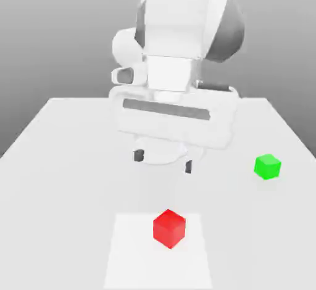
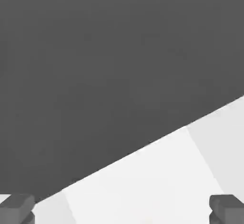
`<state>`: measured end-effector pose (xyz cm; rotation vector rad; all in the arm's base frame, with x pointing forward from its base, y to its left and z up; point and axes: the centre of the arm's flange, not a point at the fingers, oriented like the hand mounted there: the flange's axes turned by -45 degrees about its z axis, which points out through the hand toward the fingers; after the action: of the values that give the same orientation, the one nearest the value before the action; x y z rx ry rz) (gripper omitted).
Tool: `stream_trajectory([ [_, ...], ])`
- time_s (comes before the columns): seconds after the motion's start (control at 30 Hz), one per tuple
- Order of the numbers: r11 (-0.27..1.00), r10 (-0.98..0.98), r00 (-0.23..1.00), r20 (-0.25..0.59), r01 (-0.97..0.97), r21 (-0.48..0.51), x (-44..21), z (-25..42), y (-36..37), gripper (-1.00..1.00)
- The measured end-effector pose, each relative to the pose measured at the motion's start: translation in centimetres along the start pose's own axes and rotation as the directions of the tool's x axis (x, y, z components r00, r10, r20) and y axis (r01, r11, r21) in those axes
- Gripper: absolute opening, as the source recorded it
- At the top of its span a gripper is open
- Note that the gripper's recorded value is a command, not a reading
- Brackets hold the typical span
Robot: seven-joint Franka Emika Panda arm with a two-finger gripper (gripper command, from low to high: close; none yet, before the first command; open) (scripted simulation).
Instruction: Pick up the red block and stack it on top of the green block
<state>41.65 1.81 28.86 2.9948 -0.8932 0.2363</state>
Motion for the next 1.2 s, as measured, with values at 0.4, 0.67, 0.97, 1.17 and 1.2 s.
stream_trajectory([
  [0.4,0.987,0.133,0.98,0.149,-0.117,-0.111,-5.0,10.1,2.1,0.0],
  [0.67,0.987,0.129,0.98,0.151,-0.113,-0.112,-5.4,12.4,2.2,0.0],
  [0.97,0.99,0.134,0.981,0.142,-0.126,-0.062,-5.9,13.9,2.2,-1.0],
  [1.17,0.99,0.134,0.981,0.14,-0.127,-0.06,-5.9,14.0,2.2,-1.0],
  [1.2,0.99,0.133,0.981,0.142,-0.125,-0.066,-5.9,13.9,2.2,-1.0],
])
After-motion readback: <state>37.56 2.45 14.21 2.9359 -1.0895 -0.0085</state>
